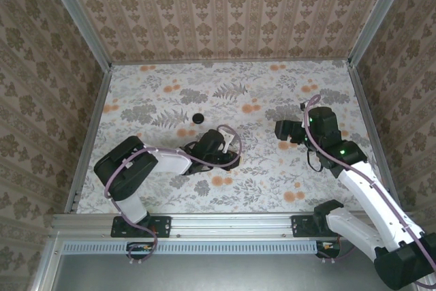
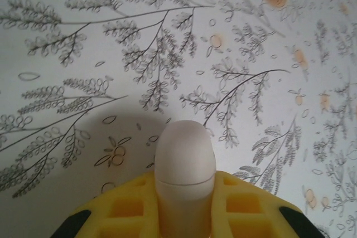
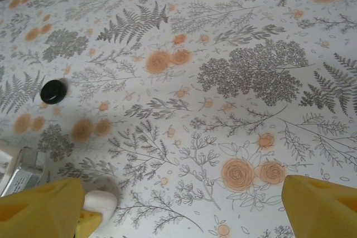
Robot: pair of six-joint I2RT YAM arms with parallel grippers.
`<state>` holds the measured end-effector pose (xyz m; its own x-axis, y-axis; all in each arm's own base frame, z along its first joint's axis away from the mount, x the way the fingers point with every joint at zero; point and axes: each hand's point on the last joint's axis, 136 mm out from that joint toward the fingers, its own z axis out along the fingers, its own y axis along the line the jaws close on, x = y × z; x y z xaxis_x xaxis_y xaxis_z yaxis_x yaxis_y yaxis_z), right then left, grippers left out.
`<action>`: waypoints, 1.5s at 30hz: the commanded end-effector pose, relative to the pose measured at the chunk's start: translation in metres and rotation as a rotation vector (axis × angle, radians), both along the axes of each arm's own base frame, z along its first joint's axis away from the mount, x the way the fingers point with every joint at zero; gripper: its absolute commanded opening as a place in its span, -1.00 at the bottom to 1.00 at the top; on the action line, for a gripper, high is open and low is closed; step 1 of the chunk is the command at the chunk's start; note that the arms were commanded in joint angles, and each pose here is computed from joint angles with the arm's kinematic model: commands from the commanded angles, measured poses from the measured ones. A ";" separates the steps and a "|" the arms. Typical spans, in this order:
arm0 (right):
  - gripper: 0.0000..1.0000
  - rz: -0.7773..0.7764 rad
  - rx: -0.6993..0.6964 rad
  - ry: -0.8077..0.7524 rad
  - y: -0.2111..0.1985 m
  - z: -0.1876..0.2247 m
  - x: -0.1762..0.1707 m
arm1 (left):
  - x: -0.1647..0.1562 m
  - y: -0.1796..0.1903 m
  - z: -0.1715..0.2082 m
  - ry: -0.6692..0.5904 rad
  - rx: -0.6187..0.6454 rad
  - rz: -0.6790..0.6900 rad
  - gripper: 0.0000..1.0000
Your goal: Insert wireless bluetooth earbuds into charging case
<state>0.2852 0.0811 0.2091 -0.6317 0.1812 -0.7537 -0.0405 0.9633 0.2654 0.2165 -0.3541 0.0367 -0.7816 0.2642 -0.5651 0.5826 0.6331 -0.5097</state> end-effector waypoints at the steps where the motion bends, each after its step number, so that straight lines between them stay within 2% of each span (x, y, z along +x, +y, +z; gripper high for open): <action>1: 0.87 -0.035 -0.023 -0.035 -0.008 0.002 0.007 | 0.003 0.002 -0.004 0.030 0.062 0.038 -0.61; 4: 0.90 -0.044 -0.051 -0.045 -0.012 0.005 0.007 | -0.001 0.013 -0.008 0.043 0.153 0.024 -0.46; 8: 0.97 -0.071 -0.128 -0.098 -0.025 0.010 0.008 | 0.001 0.036 0.004 -0.013 0.264 0.031 -0.21; 16: 1.00 -0.116 -0.182 -0.206 -0.035 0.025 0.025 | 0.039 0.097 0.077 -0.176 0.345 0.125 0.30; 20: 1.00 -0.169 -0.260 -0.244 -0.046 0.011 0.044 | 0.072 0.147 0.119 -0.270 0.336 0.254 0.47; 26: 1.00 -0.278 -0.310 -0.231 -0.069 -0.034 0.068 | 0.125 0.250 0.149 -0.408 0.277 0.581 0.99; 28: 1.00 -0.260 -0.377 -0.220 -0.074 -0.054 0.077 | 0.139 0.289 0.149 -0.469 0.310 0.707 0.99; 30: 1.00 -0.307 -0.413 -0.203 -0.089 -0.065 0.083 | 0.145 0.316 0.145 -0.515 0.351 0.779 1.00; 32: 1.00 -0.346 -0.419 -0.201 -0.102 -0.074 0.087 | 0.149 0.330 0.136 -0.568 0.404 0.776 1.00; 37: 1.00 -0.347 -0.356 -0.305 -0.111 -0.068 0.092 | 0.148 0.360 0.105 -0.569 0.545 0.839 0.99; 45: 1.00 -0.307 -0.318 -0.377 -0.105 -0.077 0.096 | 0.149 0.367 0.088 -0.701 0.445 0.893 1.00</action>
<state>0.3773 -0.0284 0.1262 -0.3276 0.0507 -0.9435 0.2519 0.9671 -0.0355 0.3511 0.0112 0.0982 -0.5008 0.0557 -0.8638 -0.0765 0.9912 0.1083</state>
